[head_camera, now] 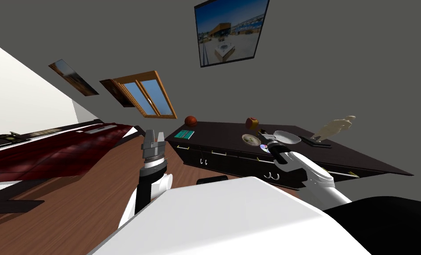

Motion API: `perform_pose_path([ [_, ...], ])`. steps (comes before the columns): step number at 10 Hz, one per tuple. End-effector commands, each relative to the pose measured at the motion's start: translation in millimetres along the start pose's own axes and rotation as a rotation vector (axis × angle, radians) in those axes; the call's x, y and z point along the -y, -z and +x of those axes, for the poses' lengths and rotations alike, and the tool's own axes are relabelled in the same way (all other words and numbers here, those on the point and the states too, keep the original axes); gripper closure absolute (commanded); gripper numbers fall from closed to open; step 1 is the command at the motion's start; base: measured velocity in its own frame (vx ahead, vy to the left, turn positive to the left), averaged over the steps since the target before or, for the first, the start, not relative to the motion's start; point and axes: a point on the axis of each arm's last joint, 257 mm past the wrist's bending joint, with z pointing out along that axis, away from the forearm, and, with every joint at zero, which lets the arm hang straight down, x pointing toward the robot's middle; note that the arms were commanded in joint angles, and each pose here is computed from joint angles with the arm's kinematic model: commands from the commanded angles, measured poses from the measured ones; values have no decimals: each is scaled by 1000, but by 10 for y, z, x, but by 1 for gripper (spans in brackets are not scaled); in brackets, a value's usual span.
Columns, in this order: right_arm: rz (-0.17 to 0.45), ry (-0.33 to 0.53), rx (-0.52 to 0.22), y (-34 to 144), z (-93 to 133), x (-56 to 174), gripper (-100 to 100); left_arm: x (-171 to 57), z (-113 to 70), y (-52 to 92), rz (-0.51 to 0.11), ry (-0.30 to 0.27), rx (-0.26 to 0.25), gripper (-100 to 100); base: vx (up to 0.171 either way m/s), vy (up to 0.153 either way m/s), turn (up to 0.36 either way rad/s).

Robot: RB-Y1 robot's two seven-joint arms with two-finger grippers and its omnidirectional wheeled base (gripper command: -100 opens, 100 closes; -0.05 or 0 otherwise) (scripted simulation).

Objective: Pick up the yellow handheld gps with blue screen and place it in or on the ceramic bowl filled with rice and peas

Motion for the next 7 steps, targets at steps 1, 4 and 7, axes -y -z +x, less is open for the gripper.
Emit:
perform_pose_path([
  [1,0,0,0,0,0,0,100,0,0,0,0,0,0,0,66,91,14],
  [4,-6,-3,5,-7,-24,-22,-100,0,0,0,0,0,0,0,6,10,1],
  [7,-9,-3,5,-8,-24,-32,0,0,0,0,0,0,0,0,1,1,4],
])
